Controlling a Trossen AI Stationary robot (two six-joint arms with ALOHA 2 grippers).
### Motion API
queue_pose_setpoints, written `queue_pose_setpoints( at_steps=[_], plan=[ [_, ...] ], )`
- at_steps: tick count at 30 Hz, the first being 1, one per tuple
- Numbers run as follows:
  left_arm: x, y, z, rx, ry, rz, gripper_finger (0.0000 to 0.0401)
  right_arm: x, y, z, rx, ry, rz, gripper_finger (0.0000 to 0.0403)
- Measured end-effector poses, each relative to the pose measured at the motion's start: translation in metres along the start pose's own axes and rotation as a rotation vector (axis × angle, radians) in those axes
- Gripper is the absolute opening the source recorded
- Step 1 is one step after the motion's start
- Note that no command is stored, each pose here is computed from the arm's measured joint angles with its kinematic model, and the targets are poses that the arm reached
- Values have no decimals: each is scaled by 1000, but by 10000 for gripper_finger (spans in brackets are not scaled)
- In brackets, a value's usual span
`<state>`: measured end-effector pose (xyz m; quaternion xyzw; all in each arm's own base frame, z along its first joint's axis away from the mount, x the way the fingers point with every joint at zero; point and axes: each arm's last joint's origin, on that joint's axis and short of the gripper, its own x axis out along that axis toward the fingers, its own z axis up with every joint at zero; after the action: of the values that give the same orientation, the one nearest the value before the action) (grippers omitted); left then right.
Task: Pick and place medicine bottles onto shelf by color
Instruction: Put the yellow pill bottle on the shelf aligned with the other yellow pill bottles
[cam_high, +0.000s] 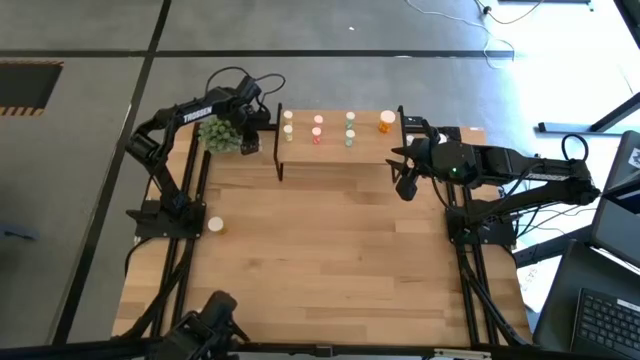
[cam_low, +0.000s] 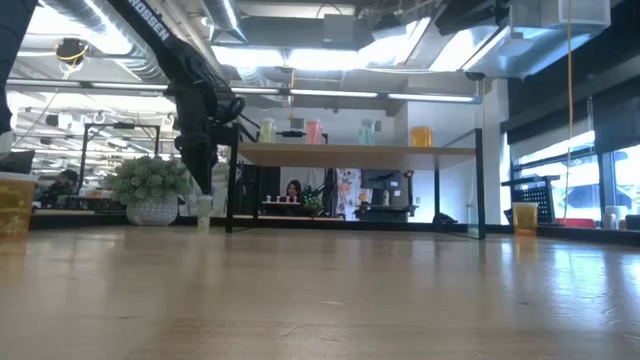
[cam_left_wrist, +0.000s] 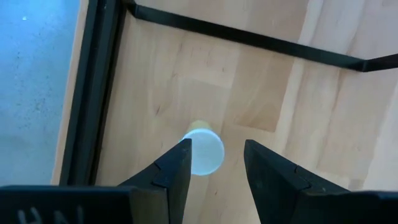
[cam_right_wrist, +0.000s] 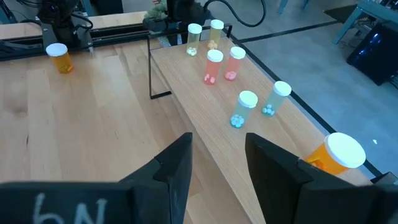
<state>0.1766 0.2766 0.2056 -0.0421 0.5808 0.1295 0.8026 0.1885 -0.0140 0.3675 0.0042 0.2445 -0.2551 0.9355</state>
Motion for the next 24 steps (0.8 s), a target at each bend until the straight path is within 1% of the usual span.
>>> queue_pose_setpoints(
  at_steps=[5,9,10,12,18,21,24],
  plan=[
    [7,-5,-7,-10,24,-16,142,0,0,0,0,0,0,152],
    [13,-5,-10,-13,34,9,142,0,0,0,1,0,0,152],
    [14,-6,-11,-13,43,0,142,0,0,0,1,0,0,152],
    [13,-4,-7,-7,13,32,142,0,0,0,0,0,0,152],
    [12,-5,-6,-4,16,36,142,0,0,0,1,0,0,152],
    [12,-7,-5,-33,28,44,142,0,0,0,1,-1,0,152],
    [11,-9,-6,-100,48,45,142,0,0,0,1,0,0,152]
  ],
)
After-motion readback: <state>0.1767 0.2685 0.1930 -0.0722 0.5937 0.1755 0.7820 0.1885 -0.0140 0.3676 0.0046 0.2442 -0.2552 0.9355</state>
